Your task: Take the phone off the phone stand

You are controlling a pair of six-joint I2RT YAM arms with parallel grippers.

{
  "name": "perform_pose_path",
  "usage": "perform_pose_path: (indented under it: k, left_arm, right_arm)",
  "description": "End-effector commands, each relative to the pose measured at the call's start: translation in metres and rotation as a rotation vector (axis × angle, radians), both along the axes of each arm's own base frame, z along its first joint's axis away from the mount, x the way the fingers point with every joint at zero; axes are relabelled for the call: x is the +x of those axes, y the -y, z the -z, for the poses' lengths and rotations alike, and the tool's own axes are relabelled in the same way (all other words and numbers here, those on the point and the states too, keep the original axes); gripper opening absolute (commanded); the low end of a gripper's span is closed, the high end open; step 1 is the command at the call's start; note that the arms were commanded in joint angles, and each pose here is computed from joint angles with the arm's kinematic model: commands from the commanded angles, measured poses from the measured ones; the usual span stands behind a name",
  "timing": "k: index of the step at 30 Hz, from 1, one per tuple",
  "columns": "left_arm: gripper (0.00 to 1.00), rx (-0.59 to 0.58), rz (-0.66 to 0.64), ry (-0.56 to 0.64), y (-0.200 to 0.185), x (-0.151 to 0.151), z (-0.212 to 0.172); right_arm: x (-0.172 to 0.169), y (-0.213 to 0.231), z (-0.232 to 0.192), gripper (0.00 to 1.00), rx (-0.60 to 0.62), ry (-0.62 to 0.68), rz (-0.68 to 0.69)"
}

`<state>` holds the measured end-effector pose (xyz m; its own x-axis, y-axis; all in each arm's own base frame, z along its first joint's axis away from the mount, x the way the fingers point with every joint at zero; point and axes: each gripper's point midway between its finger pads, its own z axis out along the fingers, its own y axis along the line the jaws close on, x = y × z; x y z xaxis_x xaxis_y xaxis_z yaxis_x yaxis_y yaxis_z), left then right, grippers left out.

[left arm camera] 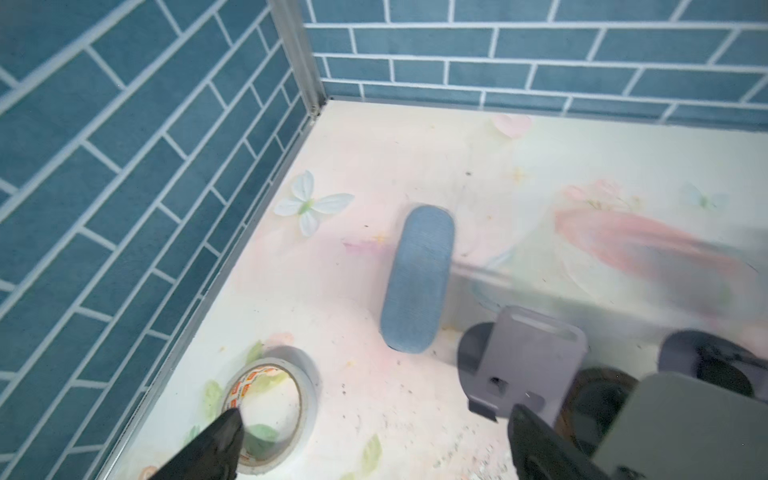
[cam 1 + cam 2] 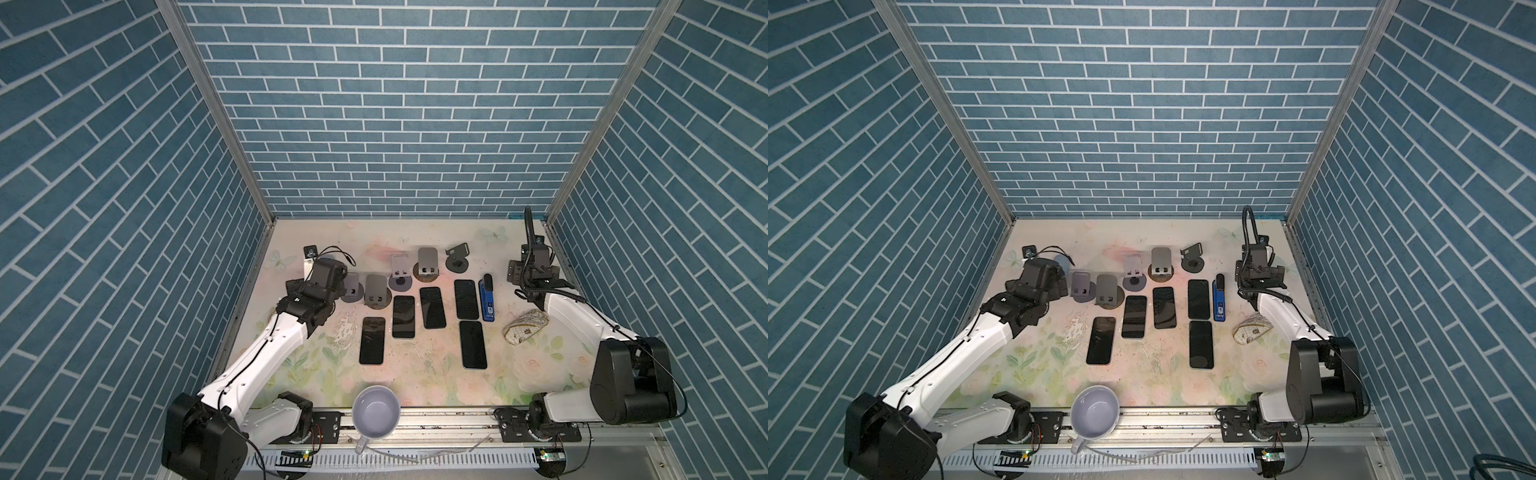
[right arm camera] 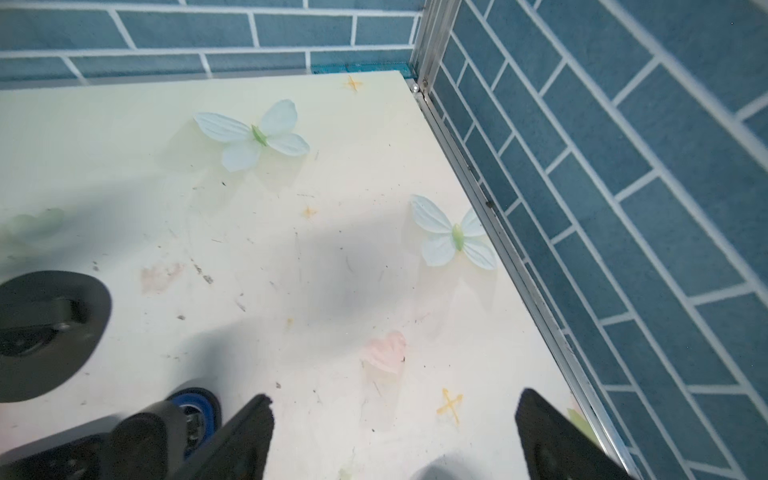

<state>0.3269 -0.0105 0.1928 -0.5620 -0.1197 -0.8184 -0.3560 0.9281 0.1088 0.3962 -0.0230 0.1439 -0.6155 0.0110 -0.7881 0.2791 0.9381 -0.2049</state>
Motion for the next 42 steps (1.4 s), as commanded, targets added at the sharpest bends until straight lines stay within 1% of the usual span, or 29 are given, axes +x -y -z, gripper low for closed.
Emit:
perform_pose_path:
  k: [1, 3, 4, 5, 7, 9, 12, 14, 18, 22, 24, 25, 26, 27, 30, 33, 36, 38, 40, 42]
  left_arm:
    - [1.0, 0.028, -0.016, 0.018, -0.012, 0.007, 0.009]
    - [1.0, 0.054, -0.026, 0.033, -0.018, 0.013, 0.014]
    - [1.0, 0.073, -0.033, 0.04, -0.022, 0.016, 0.017]
    - [1.0, 0.089, -0.043, 0.051, -0.025, 0.02, 0.019]
    - [1.0, 0.104, -0.057, 0.058, -0.03, 0.025, 0.025]
    - [1.0, 0.117, -0.06, 0.072, -0.036, 0.03, 0.033]
    - [1.0, 0.119, -0.067, 0.11, -0.043, 0.035, 0.04]
    - [1.0, 0.101, -0.06, 0.128, -0.046, 0.038, 0.04]
    - [1.0, 0.124, -0.017, 0.211, -0.048, 0.045, 0.036]
    - [1.0, 0.097, 0.03, 0.236, -0.049, 0.051, 0.039]
    - [1.0, 0.092, 0.055, 0.256, -0.048, 0.054, 0.037]
    - [1.0, 0.09, 0.067, 0.263, -0.048, 0.055, 0.037]
    - [1.0, 0.09, 0.075, 0.272, -0.047, 0.055, 0.036]
    - [1.0, 0.091, 0.073, 0.273, -0.048, 0.055, 0.036]
    - [1.0, 0.113, 0.062, 0.27, -0.052, 0.054, 0.036]
    - [1.0, 0.146, 0.035, 0.245, -0.059, 0.052, 0.047]
    - [1.0, 0.115, 0.062, 0.245, -0.058, 0.055, 0.066]
    - [1.0, 0.114, 0.063, 0.28, -0.057, 0.055, 0.077]
    - [1.0, 0.098, 0.124, 0.252, -0.048, 0.057, 0.085]
    - [1.0, 0.1, 0.154, 0.251, -0.044, 0.063, 0.089]
  right_arm:
    - [0.011, 0.005, 0.004, 0.92, -0.012, 0.083, -0.034]
    - [0.014, 0.007, 0.015, 0.92, 0.035, 0.108, -0.055]
    - [0.016, 0.008, 0.019, 0.98, 0.031, 0.099, -0.07]
    - [0.017, 0.008, 0.022, 0.99, 0.011, 0.102, -0.083]
    - [0.018, 0.009, 0.025, 0.99, 0.009, 0.117, -0.1]
    - [0.017, 0.01, 0.033, 0.99, 0.063, 0.122, -0.119]
    - [0.013, 0.021, 0.053, 0.99, 0.134, 0.14, -0.093]
    - [0.014, 0.021, 0.055, 0.99, 0.144, 0.149, -0.101]
    - [0.012, 0.014, 0.053, 0.99, 0.156, 0.177, -0.148]
    - [0.001, 0.003, 0.052, 0.99, 0.16, 0.26, -0.222]
    - [-0.003, 0.002, 0.053, 0.99, 0.15, 0.327, -0.234]
    - [-0.006, 0.004, 0.055, 0.99, 0.149, 0.304, -0.22]
    - [-0.003, 0.004, 0.054, 0.99, 0.148, 0.315, -0.22]
    - [-0.002, 0.006, 0.057, 0.99, 0.146, 0.286, -0.21]
    - [-0.002, 0.005, 0.056, 0.99, 0.144, 0.292, -0.218]
    - [-0.002, 0.004, 0.056, 0.99, 0.145, 0.295, -0.219]
    - [-0.002, 0.004, 0.055, 0.99, 0.145, 0.294, -0.218]
    - [-0.002, 0.004, 0.056, 0.99, 0.145, 0.293, -0.218]
    - [-0.002, 0.004, 0.056, 0.99, 0.145, 0.294, -0.221]
    - [-0.003, 0.004, 0.056, 0.99, 0.145, 0.293, -0.221]
